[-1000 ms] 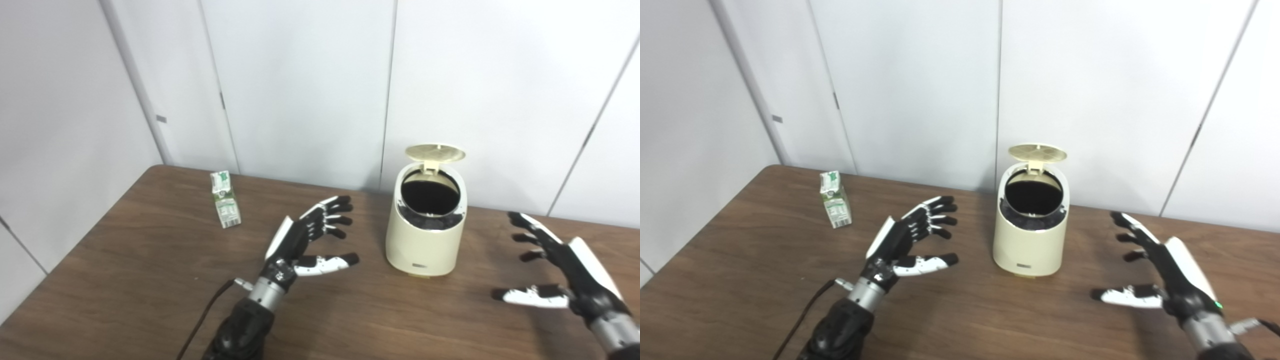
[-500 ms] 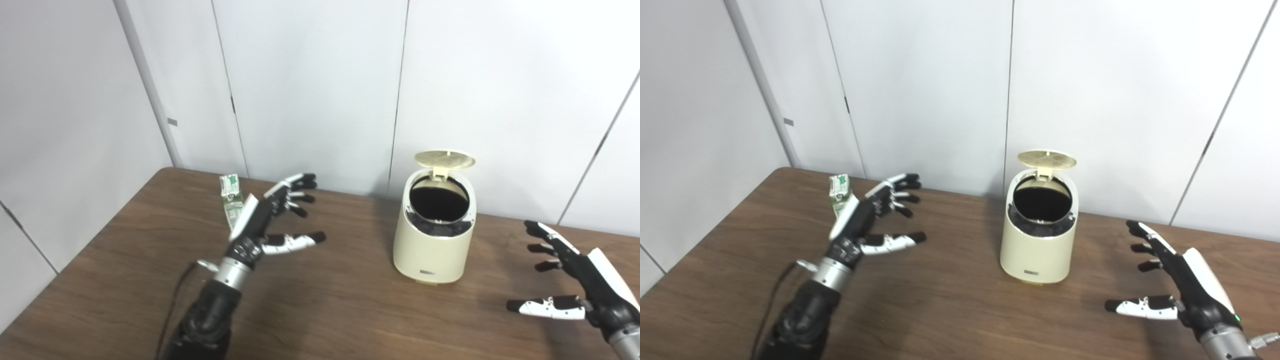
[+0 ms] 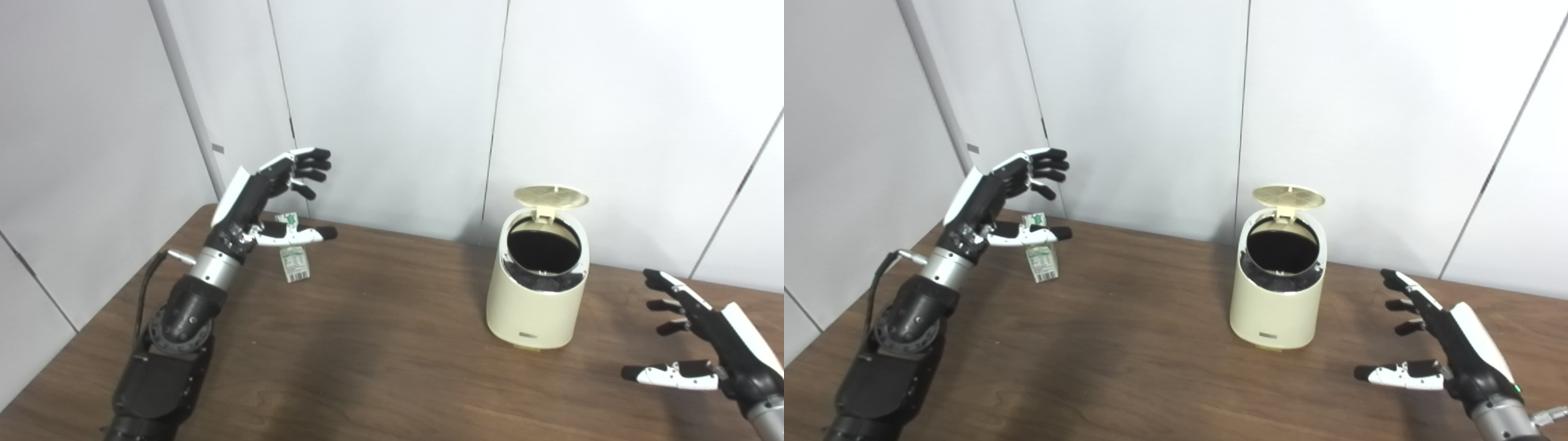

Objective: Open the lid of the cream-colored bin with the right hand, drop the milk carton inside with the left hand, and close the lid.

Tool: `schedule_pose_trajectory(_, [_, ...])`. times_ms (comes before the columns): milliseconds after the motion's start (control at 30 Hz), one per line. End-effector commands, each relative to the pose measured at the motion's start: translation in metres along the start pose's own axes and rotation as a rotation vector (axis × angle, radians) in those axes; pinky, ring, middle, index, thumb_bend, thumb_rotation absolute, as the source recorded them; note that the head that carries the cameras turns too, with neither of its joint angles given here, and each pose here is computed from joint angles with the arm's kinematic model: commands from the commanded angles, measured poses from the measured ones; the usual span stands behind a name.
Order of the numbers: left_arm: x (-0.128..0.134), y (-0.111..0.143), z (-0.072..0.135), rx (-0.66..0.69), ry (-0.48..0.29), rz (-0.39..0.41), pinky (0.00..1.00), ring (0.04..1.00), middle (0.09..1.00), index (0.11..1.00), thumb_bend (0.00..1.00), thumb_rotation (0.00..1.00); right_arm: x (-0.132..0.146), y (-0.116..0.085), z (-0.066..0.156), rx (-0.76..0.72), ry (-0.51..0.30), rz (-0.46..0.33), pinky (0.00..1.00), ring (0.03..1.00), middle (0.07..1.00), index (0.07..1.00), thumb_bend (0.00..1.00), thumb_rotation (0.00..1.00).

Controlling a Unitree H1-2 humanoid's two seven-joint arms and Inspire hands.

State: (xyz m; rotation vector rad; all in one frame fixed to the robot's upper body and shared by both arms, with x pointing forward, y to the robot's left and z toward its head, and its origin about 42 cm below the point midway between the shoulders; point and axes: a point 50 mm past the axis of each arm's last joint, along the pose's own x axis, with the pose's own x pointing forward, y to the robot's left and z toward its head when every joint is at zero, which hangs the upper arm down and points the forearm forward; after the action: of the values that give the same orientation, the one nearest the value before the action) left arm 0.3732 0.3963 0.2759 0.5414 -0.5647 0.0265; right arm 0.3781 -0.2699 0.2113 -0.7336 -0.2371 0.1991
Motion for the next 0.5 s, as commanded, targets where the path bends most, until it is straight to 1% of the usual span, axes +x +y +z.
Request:
schedule_pose_trajectory(0, [0.02, 0.031, 0.013, 0.052, -0.06, 0.031, 0.53, 0.699, 0.767, 0.805, 0.83, 0.0, 0.01, -0.019, 0.018, -0.027, -0.073, -0.041, 0.63, 0.798, 0.893, 0.9, 0.76, 0.03])
schedule_pose_trajectory(67, [0.023, 0.041, 0.01, 0.074, -0.06, 0.034, 0.56, 0.701, 0.765, 0.802, 0.85, 0.02, 0.01, -0.021, 0.019, -0.024, -0.069, -0.037, 0.64, 0.803, 0.895, 0.903, 0.75, 0.02])
schedule_pose_trajectory(233, [0.028, 0.056, -0.001, 0.088, -0.025, 0.045, 0.76, 0.804, 0.788, 0.793, 0.89, 0.06, 0.008, -0.024, 0.02, -0.024, -0.07, -0.034, 0.64, 0.8, 0.895, 0.905, 0.75, 0.03])
schedule_pose_trajectory(367, [0.032, 0.065, -0.011, 0.122, 0.018, 0.032, 0.82, 0.838, 0.808, 0.799, 0.94, 0.1, 0.007, -0.025, 0.021, -0.026, -0.071, -0.035, 0.64, 0.797, 0.892, 0.904, 0.75, 0.03])
schedule_pose_trajectory(467, [0.033, 0.068, -0.017, 0.134, 0.055, 0.025, 0.88, 0.873, 0.835, 0.824, 0.97, 0.13, 0.006, -0.026, 0.021, -0.026, -0.068, -0.035, 0.63, 0.796, 0.893, 0.904, 0.75, 0.03])
